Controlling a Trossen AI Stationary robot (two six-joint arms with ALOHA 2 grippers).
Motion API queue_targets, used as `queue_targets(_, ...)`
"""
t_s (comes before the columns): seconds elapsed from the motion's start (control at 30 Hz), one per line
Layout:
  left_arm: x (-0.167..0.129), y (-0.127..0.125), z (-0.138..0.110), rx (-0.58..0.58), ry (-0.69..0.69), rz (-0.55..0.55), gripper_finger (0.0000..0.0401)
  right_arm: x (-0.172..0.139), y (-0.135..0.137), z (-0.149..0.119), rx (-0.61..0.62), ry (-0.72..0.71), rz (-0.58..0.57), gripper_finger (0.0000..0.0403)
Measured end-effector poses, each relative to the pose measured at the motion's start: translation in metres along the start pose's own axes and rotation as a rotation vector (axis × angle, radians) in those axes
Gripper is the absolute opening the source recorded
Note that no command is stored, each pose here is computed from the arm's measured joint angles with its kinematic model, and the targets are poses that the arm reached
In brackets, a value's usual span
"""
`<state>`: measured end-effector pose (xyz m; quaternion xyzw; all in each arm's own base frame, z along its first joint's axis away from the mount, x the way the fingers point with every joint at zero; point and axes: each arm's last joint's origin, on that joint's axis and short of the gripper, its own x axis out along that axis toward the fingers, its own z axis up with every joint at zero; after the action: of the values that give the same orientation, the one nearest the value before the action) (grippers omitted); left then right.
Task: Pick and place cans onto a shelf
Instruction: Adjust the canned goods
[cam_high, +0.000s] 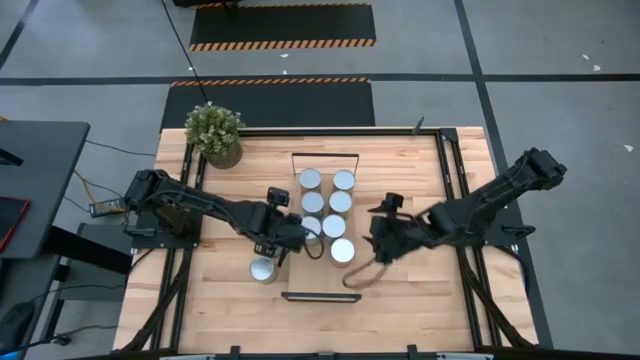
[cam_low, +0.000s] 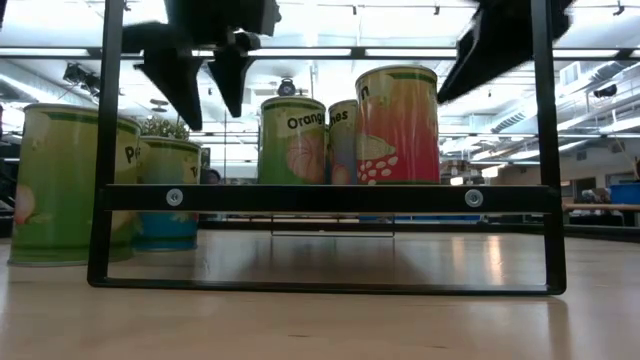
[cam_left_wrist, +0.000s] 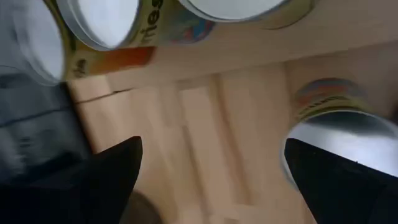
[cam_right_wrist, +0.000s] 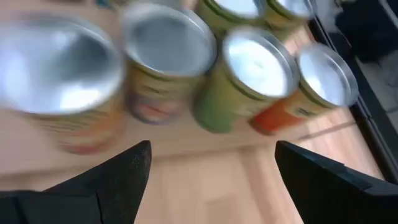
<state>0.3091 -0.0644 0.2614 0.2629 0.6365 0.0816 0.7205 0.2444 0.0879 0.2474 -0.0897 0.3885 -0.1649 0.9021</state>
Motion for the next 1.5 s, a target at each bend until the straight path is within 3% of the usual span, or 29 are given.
queue_targets(0.1, -0.003, 0.011, -0.001, -0.047, -0.043, -0.074, 0.0400, 0.016, -0.015, -0.003, -0.014, 0.042, -0.024, 0.0350)
queue_targets(0.27, 0.008, 0.022, -0.016, -0.128, -0.094, -0.073, 0.0400, 0.041, -0.044, -0.015, -0.011, 0.114, -0.133, 0.0350)
queue_targets(0.43, 0.031, 0.031, -0.042, -0.224, -0.110, 0.046, 0.0400, 0.060, -0.068, -0.019, 0.022, 0.060, -0.327, 0.0350)
queue_targets(0.57, 0.046, 0.037, -0.056, -0.301, -0.181, 0.096, 0.0400, 0.072, -0.082, -0.018, 0.059, -0.016, -0.376, 0.0350)
queue_targets(0.83, 0.076, 0.046, -0.067, -0.406, -0.321, 0.168, 0.0400, 0.079, -0.094, -0.007, 0.119, -0.153, -0.289, 0.0350)
queue_targets(1.0, 0.088, 0.054, -0.071, -0.456, -0.344, 0.196, 0.0400, 0.077, -0.089, -0.014, 0.095, -0.087, -0.323, 0.0350)
queue_targets(1.17, 0.091, 0.063, -0.071, -0.520, -0.380, 0.219, 0.0400, 0.076, -0.080, -0.021, 0.177, -0.047, -0.297, 0.0350)
queue_targets(1.5, 0.089, 0.070, -0.065, -0.570, -0.503, 0.139, 0.0400, 0.084, -0.054, -0.013, 0.218, -0.147, -0.215, 0.0350)
